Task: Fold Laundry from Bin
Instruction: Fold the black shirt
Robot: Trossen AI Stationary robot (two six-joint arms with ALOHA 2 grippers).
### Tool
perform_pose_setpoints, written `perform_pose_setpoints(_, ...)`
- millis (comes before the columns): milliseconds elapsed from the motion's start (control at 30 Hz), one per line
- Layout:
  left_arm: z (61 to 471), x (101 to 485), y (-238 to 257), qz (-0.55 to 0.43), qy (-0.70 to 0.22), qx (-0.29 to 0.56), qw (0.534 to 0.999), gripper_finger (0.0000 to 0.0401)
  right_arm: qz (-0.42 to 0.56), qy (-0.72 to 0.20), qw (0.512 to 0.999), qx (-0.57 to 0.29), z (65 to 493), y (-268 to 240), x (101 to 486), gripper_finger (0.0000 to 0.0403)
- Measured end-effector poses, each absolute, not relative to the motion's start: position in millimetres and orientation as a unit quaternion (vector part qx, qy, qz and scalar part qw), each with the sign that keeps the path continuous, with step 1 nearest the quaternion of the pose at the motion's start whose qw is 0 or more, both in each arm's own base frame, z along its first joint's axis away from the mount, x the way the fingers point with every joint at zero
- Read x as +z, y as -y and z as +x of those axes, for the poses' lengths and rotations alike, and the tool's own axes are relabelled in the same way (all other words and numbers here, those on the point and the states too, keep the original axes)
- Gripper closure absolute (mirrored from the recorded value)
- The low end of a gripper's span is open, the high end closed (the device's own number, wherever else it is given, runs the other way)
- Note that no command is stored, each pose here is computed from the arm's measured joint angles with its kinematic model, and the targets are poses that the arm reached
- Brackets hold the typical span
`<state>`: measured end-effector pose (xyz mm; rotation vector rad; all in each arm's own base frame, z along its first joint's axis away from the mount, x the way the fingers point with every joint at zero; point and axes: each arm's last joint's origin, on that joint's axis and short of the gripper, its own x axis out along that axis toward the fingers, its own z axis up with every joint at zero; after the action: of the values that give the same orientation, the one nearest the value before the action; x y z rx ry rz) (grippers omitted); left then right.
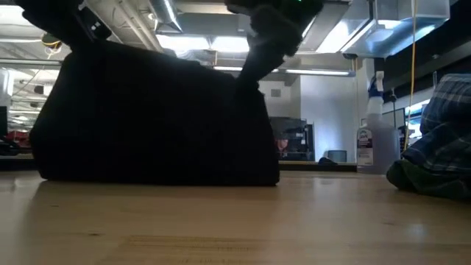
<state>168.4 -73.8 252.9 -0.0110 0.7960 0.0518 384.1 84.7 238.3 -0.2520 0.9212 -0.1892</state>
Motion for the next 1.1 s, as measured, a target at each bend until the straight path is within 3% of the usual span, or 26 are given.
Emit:
perform_pose_setpoints(200,168.0,233.8,73.8,-0.031,-0.395,0.017,0.918,0.0401,-0.071,-0.367,0.925,-0.068,359.6,-73.4,225.2,0.0403)
perform_pose_setpoints(400,166.5,210.7,72.5,-0.06,-0.373,0.008,0.926,0.0401,-0.058,-0.338,0.935,-0.088,338.9,-63.9,224.3,0.0403)
perform_pose_setpoints(767,146.0,234.8,32.9,-0.074,-0.287,0.129,0.946,0.0401,-0.054,-0.262,0.956,-0.117,354.1,-1.7,238.3,0.0403)
perform_pose_setpoints(1100,126.9,226.2,0.9,-0.109,-0.345,0.247,0.899,0.0401,-0.006,-0.248,0.958,-0.143,363.1,73.5,219.6,0.0403)
